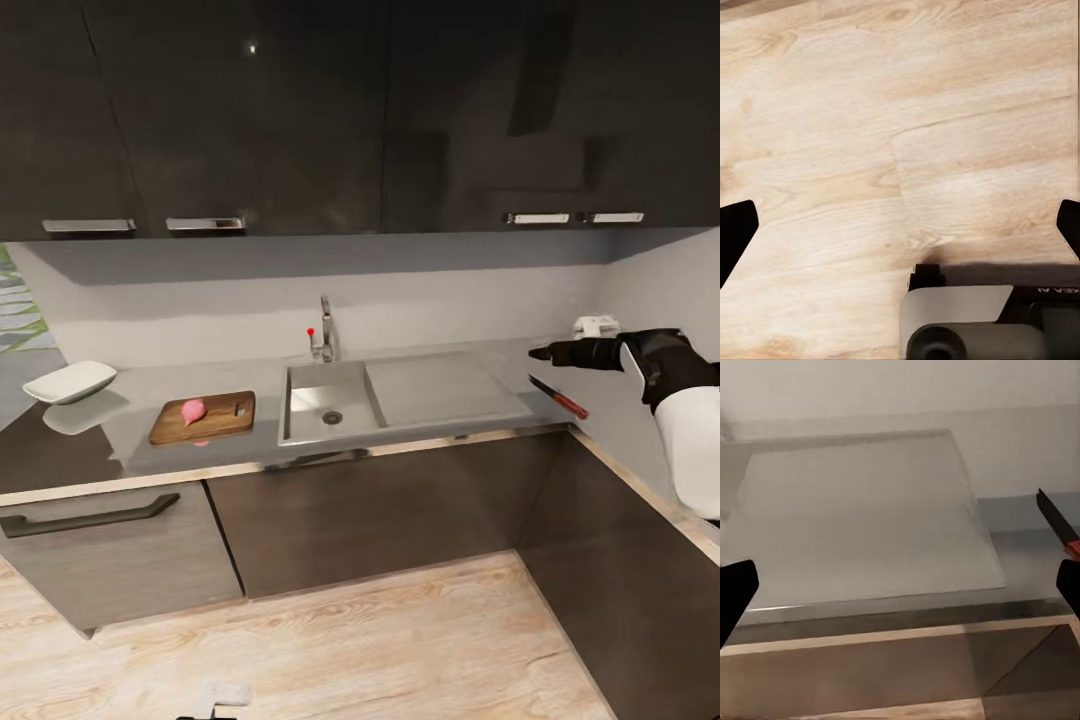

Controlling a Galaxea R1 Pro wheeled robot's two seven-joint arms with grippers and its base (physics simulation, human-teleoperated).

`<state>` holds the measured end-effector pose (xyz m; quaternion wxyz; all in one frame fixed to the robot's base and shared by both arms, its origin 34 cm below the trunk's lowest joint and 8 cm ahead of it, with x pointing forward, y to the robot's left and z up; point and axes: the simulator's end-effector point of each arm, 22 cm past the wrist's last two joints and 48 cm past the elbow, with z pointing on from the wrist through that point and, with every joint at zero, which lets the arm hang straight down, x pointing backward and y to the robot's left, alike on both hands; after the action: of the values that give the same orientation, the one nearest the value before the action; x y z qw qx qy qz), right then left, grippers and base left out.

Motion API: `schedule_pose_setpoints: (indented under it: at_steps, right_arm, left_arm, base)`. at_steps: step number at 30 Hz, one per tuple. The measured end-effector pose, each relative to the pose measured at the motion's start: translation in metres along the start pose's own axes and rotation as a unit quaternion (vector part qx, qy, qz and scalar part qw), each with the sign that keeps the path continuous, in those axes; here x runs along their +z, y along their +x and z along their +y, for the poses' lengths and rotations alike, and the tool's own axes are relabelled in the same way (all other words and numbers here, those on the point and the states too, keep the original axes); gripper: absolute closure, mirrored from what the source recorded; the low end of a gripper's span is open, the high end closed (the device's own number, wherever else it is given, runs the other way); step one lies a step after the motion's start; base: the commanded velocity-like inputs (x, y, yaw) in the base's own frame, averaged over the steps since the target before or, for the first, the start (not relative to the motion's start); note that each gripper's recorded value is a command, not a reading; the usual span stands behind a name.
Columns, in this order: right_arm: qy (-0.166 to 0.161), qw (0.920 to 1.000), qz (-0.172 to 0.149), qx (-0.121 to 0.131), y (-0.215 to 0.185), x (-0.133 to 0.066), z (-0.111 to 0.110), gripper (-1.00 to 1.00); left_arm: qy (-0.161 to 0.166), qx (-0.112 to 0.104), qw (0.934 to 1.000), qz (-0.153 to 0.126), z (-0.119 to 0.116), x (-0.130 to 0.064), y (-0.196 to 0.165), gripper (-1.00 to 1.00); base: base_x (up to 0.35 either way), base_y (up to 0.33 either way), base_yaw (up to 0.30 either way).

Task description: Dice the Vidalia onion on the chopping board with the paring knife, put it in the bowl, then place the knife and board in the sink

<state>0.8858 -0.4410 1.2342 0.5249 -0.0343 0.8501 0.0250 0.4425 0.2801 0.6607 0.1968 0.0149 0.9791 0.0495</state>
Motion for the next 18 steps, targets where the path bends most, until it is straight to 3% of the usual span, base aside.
schedule_pose_setpoints:
  at_steps: [10,18]
  right_arm:
    - [-0.012,0.9998,0.016,0.000,0.028,0.011,0.005,-1.00]
    - [-0.002,0.9996,0.026,-0.011,0.038,0.012,-0.002,-1.00]
  left_arm:
    - [0.001,-0.001,1.0000,0.002,-0.002,0.000,0.000,-1.00]
    - [0.001,0.000,0.9997,0.026,-0.001,0.000,0.012,-1.00]
  base:
    - [0.243,-0.225,0.000]
    - [0.246,-0.226,0.000]
